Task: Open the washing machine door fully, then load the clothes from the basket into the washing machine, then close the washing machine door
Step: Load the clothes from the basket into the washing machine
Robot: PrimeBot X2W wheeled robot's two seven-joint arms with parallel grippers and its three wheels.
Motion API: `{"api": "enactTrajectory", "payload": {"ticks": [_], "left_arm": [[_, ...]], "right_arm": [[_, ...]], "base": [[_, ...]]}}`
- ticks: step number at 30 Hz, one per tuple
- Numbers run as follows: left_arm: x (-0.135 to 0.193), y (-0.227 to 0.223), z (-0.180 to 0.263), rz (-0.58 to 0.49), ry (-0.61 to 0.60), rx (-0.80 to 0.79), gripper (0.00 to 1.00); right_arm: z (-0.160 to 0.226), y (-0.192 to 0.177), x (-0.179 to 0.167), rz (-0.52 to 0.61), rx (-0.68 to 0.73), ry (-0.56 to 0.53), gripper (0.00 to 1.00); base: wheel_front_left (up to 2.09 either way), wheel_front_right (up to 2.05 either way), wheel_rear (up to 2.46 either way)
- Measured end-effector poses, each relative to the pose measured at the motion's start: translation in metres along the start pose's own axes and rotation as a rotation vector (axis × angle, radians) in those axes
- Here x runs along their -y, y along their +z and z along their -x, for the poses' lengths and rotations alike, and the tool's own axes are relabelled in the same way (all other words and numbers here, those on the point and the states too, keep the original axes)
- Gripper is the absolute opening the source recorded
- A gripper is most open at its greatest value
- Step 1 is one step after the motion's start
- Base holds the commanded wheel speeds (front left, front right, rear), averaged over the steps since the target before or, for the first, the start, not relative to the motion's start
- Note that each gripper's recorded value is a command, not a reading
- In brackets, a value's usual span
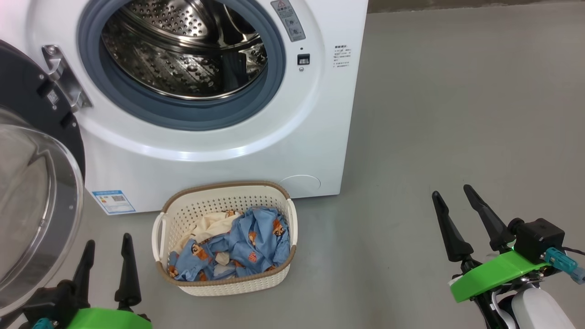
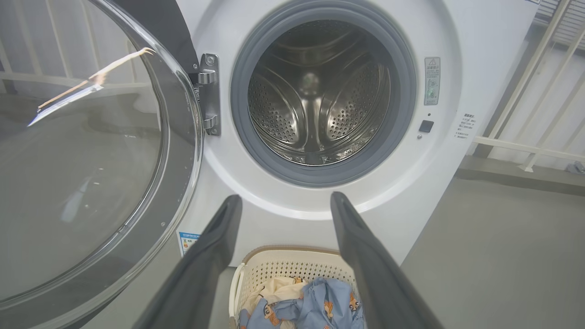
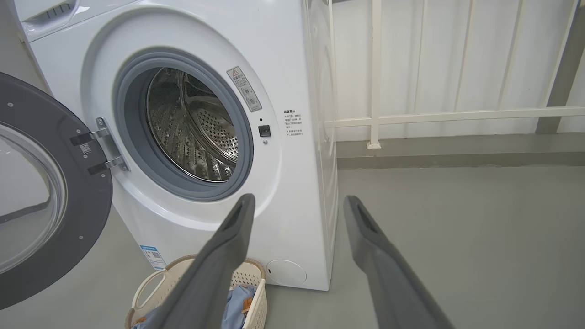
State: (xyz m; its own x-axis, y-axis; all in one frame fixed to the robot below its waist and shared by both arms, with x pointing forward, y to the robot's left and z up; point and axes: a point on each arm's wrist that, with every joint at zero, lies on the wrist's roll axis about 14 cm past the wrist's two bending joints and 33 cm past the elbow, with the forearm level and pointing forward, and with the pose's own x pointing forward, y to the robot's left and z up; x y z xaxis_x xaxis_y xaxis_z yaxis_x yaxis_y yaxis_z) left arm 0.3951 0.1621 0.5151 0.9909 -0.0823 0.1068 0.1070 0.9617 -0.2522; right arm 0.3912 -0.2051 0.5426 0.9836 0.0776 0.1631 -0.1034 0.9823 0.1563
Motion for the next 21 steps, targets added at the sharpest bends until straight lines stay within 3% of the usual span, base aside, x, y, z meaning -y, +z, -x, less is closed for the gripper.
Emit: {"api": "enactTrajectory", "payload": {"ticks": [9,21], "left_arm": [[-0.0035,-0.0041,0.0009,-0.009,0.008,-0.012,1.0],[-0.0096,-0.0045,0.0024,-0.009,0.027,-0.012,1.0]], "right_arm": [[-0.0014,-0.0019,-0.0015,-0.004,-0.003,0.002,1.0],[-0.0033,-0.0035,-0.0039,-0.008,-0.006,0.007,1.0]], "base": [[0.25,-0.25,0.0],[1.15,-1.15,0.0]]}}
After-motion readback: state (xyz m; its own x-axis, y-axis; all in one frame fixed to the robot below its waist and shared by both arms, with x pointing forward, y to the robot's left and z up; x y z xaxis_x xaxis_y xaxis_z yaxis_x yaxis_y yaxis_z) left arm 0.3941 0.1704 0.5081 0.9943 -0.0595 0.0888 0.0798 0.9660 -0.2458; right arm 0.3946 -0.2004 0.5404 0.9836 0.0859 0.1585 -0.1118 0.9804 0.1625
